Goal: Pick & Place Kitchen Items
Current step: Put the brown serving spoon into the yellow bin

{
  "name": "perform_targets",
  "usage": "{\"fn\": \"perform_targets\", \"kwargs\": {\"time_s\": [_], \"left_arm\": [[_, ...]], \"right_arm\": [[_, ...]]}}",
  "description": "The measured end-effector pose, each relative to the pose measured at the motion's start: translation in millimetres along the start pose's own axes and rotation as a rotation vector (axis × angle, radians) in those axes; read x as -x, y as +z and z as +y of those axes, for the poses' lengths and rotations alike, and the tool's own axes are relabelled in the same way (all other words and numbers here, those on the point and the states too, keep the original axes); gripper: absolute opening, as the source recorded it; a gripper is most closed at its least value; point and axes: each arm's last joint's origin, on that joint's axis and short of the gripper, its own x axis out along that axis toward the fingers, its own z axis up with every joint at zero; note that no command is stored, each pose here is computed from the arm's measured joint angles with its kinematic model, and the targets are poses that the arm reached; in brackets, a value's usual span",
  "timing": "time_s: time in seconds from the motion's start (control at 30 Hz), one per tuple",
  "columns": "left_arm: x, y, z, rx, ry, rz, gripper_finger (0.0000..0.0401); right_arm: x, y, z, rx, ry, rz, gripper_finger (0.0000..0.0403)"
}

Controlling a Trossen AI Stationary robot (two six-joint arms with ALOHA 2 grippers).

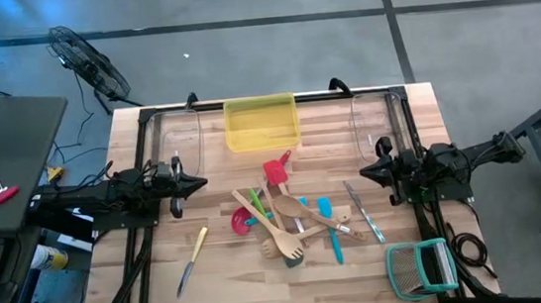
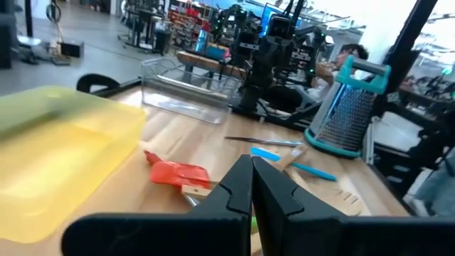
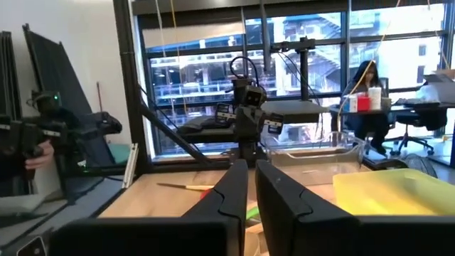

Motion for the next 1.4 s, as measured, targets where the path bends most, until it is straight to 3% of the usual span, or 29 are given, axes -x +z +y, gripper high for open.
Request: {"fn": "perform_targets", "kwargs": {"time_s": [0.2, 0.47, 0.63, 0.93, 1.17, 1.4], "left_arm": [[0.0, 0.1, 0.3, -0.009, 0.011, -0.003, 0.0], [0.1, 1.2, 2.7, -0.009, 0.097, -0.03, 0.0], [0.4, 2.6, 3.9, -0.017, 0.147, -0.051, 0.0], [0.5, 5.5, 3.5, -0.009, 0.149, -0.083, 0.0], [0.5, 5.5, 3.5, 0.002, 0.149, -0.084, 0.0], [0.5, 5.6, 3.5, 0.051, 0.146, -0.088, 0.0006]], "right_arm": [[0.0, 0.0, 1.4, -0.002, 0.048, 0.001, 0.0028], [0.4, 12.9, 0.6, -0.054, 0.01, -0.089, 0.0042], [-0.7, 31.4, 0.6, -0.077, -0.025, -0.123, 0.0108], [-18.0, 67.5, 3.9, 0.086, -0.087, -0.089, 0.024], [-54.5, 102.0, 7.0, 0.194, -0.265, 0.134, 0.0258], [-95.7, 116.7, 15.7, 0.178, -0.278, 0.432, 0.0256]]}}
